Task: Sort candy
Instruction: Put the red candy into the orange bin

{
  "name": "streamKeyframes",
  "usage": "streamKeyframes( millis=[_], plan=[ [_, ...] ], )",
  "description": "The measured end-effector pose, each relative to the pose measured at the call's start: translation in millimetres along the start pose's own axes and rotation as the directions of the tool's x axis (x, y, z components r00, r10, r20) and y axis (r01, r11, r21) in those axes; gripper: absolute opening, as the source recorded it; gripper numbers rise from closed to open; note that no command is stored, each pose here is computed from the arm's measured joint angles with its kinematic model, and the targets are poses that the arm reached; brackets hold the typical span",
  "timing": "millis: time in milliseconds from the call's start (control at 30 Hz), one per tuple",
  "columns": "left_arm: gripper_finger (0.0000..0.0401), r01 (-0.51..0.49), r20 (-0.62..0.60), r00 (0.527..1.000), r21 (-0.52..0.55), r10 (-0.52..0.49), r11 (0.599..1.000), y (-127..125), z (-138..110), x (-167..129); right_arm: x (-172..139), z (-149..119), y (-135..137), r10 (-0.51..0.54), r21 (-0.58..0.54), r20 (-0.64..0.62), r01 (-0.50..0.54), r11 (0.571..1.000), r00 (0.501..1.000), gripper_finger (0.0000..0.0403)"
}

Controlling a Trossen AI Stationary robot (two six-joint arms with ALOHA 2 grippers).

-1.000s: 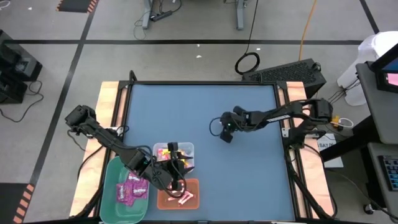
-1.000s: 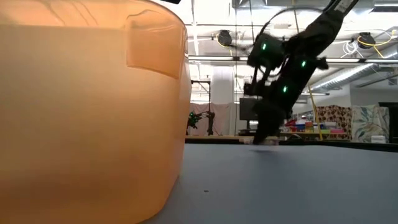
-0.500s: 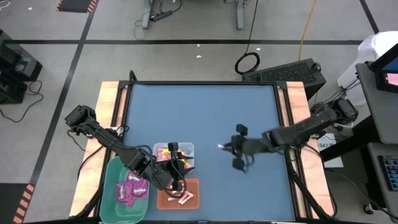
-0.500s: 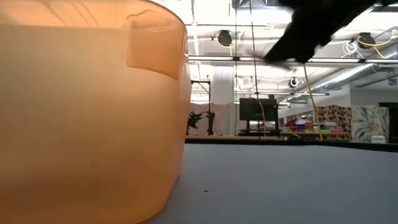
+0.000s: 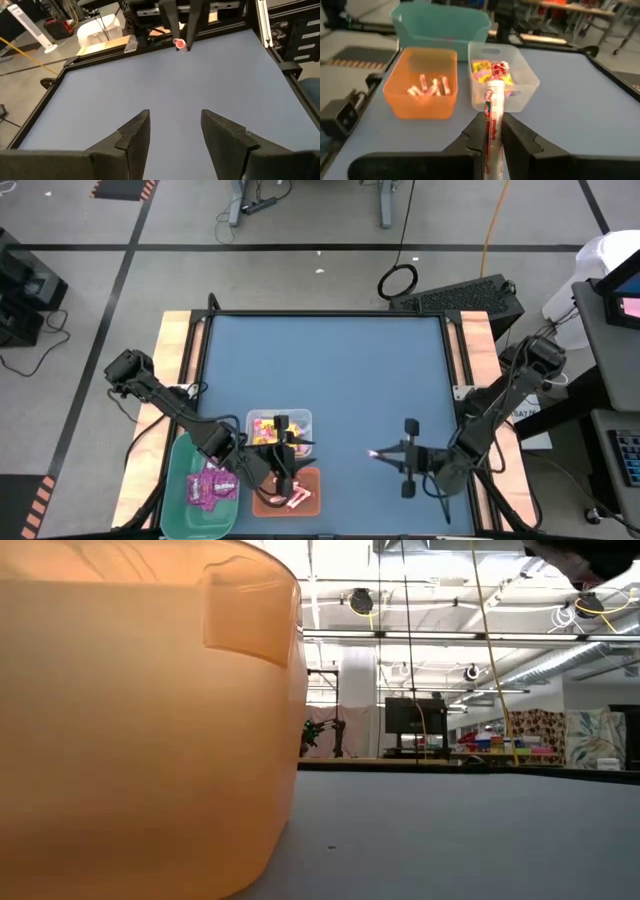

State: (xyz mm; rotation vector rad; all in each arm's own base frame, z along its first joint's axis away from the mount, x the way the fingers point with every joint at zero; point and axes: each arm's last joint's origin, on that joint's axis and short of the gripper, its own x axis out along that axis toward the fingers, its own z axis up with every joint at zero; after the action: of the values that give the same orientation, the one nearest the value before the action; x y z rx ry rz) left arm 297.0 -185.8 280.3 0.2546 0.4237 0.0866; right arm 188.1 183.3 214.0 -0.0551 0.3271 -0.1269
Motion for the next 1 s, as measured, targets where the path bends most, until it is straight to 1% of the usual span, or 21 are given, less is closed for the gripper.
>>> streamKeyframes(
  millis=[100, 167, 200, 300, 433, 500, 1000],
  plan=[
    [0.0183, 0.0, 0.001, 1.0, 0.001, 0.0, 1.0, 0, 0, 0, 1, -9, 5, 0.015, 0.028, 0.055, -0.017, 0.999, 0.998, 0.0038],
    [0.0183, -0.002, 0.002, 1.0, 0.001, 0.002, 1.0, 1, 0, 1, 5, -12, 7, 0.025, 0.026, 0.094, -0.028, 0.999, 0.995, 0.0038],
    [0.0183, -0.003, 0.002, 1.0, 0.001, 0.003, 1.0, 1, 0, 1, 6, -11, 8, 0.029, 0.024, 0.12, -0.032, 0.999, 0.992, 0.0038],
    [0.0183, -0.003, 0.002, 1.0, -0.003, 0.003, 1.0, 1, 0, 1, 11, -4, 9, 0.034, -0.029, 0.179, -0.029, 0.999, 0.983, 0.0038],
    [0.0183, -0.003, 0.002, 1.0, 0.0, 0.003, 1.0, 1, 0, 1, 12, 5, 9, 0.099, -0.044, 0.232, -0.091, 0.995, 0.968, 0.0038],
    [0.0183, -0.004, 0.002, 1.0, 0.001, 0.004, 1.0, 1, 0, 1, 12, 7, 10, 0.121, -0.052, 0.241, -0.112, 0.992, 0.963, 0.0038],
    [0.0183, -0.002, 0.015, 1.0, -0.016, 0.002, 1.0, 1, 2, 1, 18, 7, 4, 0.084, -0.048, 0.231, -0.075, 0.996, 0.969, 0.0038]
  ],
)
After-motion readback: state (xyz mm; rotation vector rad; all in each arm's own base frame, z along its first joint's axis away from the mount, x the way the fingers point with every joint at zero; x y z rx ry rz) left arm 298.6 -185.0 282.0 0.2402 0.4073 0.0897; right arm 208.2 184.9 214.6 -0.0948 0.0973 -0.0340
